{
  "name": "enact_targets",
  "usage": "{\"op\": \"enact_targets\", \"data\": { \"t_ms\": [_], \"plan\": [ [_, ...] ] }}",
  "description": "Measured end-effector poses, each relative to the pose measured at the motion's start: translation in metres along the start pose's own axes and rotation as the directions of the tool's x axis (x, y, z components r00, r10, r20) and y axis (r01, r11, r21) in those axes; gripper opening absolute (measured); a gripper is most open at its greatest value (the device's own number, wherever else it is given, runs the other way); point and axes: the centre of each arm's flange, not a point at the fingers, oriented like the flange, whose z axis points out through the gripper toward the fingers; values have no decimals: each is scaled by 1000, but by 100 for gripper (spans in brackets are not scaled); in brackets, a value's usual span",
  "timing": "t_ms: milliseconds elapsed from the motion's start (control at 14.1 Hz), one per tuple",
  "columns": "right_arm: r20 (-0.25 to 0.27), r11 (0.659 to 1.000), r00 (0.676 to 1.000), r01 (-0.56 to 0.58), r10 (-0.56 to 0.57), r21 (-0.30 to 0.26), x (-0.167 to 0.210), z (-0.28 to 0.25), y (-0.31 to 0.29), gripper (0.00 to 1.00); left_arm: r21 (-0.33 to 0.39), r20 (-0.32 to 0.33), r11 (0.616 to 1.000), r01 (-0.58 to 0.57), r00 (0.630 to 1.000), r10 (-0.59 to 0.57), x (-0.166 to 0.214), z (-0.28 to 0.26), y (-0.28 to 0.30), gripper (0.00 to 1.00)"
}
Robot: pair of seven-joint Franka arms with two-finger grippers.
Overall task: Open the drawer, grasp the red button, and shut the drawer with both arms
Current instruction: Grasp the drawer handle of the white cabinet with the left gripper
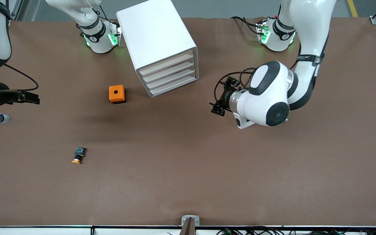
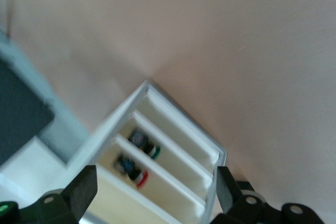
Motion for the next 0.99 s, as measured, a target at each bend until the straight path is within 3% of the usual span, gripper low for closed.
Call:
{"op": "enact_targets", "data": {
  "t_ms": [213,425,567,851,993],
  "plan": [
    [0,1000,1000,-21,21,0,-1,-4,0,100,171,34,966,195,978,-204,-17,55,11,100],
    [25,994,994,-108,108,-2,-2,-1,-11,100,317,7,883,346,930,-367,-7,94,24,100],
    [37,991,991,-130,131,-5,-2,1,-25,100,387,-9,818,425,889,-458,4,113,32,100],
    [66,982,981,-184,181,46,-2,10,-32,100,500,-36,688,526,806,-591,21,146,46,100],
    [69,979,979,-196,192,50,-2,11,-32,100,530,-37,656,538,787,-615,29,160,53,88]
  ]
}}
